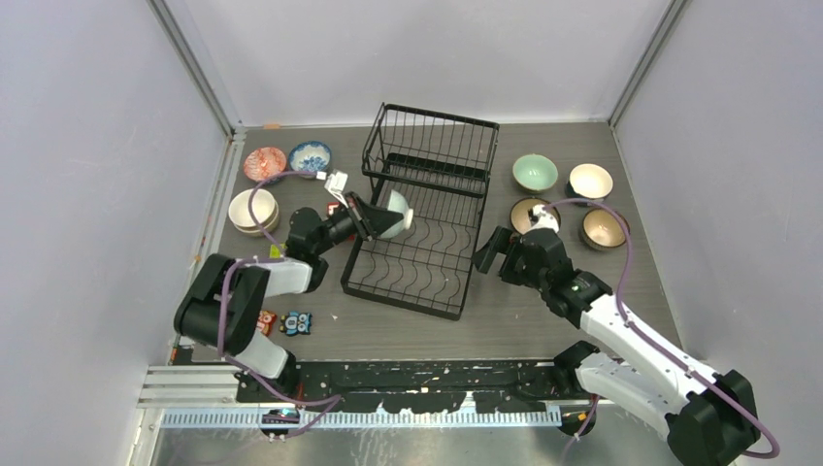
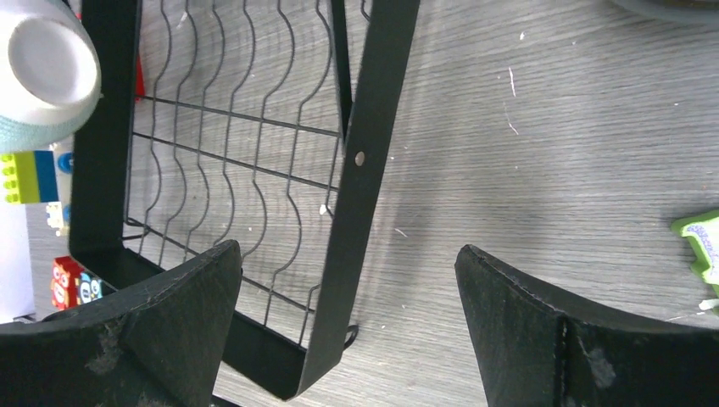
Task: Unload the bowls from the dish rack
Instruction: Place the bowl with the bowl.
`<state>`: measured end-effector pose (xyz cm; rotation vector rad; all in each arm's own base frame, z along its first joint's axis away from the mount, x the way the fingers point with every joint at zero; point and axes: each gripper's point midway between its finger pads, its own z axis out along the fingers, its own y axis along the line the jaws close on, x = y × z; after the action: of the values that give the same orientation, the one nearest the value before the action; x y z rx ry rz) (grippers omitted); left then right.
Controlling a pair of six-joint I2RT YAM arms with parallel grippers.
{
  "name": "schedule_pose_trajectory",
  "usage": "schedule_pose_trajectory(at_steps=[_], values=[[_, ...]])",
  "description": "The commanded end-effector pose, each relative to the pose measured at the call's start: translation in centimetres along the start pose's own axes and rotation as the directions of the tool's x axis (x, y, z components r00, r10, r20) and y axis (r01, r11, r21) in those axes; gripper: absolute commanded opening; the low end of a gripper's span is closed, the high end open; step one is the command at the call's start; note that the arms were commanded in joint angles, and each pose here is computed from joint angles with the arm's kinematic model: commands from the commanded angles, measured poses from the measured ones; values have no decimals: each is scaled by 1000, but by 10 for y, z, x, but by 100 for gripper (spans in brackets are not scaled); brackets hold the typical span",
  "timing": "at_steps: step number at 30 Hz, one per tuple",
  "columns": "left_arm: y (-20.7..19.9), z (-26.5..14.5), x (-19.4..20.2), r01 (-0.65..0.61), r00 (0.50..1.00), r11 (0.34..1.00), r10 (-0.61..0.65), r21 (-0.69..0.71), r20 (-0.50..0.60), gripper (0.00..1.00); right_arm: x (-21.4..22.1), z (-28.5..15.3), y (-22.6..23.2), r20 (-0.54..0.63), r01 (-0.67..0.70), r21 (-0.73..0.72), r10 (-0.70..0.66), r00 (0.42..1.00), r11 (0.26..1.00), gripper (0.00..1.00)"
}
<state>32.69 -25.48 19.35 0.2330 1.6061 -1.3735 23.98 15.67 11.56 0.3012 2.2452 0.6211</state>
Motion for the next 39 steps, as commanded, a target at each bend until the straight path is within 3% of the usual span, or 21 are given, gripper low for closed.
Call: schedule_pose_trajectory(at_steps=[1,4,7,10,11,14,16,21,26,29,34,39], values=[[-49,-12,-22,-127,992,987,125,96,31,0,-40,-28,29,90,44,-52,-39,995,998,100],[-71,-18,-7,-212,974,973,218,91,-63,0,-47,-48,30,72,89,-25,-87,994,996,100],[-96,-26,12,-332,920,938,345,97,-185,0,-55,-69,32,73,113,-16,-112,991,993,100],[-117,-44,40,-451,822,881,471,141,-320,0,-67,-99,44,83,130,-50,-126,989,990,100],[-118,-46,42,-461,812,876,482,144,-329,0,-67,-102,46,83,133,-56,-128,988,990,100],[-126,-65,63,-545,719,820,563,172,-407,0,-77,-126,68,62,160,-122,-153,986,980,100],[-132,-73,73,-614,632,759,638,217,-440,0,-77,-138,85,6,173,-176,-174,985,969,100],[-139,-85,94,-759,358,549,801,351,-480,0,-70,-139,104,-167,215,-191,-247,954,958,98],[-149,-91,113,-825,93,314,895,469,-436,0,-52,-136,112,-260,318,-160,-351,900,935,96],[-157,-92,120,-832,-18,199,923,517,-384,0,-34,-131,125,-297,365,-177,-403,865,914,93],[-165,-90,129,-813,-66,150,936,563,-345,0,-12,-116,151,-318,425,-208,-472,822,881,88],[-172,-90,127,-813,-57,143,945,565,-321,0,20,-98,159,-380,482,-221,-530,758,848,80]])
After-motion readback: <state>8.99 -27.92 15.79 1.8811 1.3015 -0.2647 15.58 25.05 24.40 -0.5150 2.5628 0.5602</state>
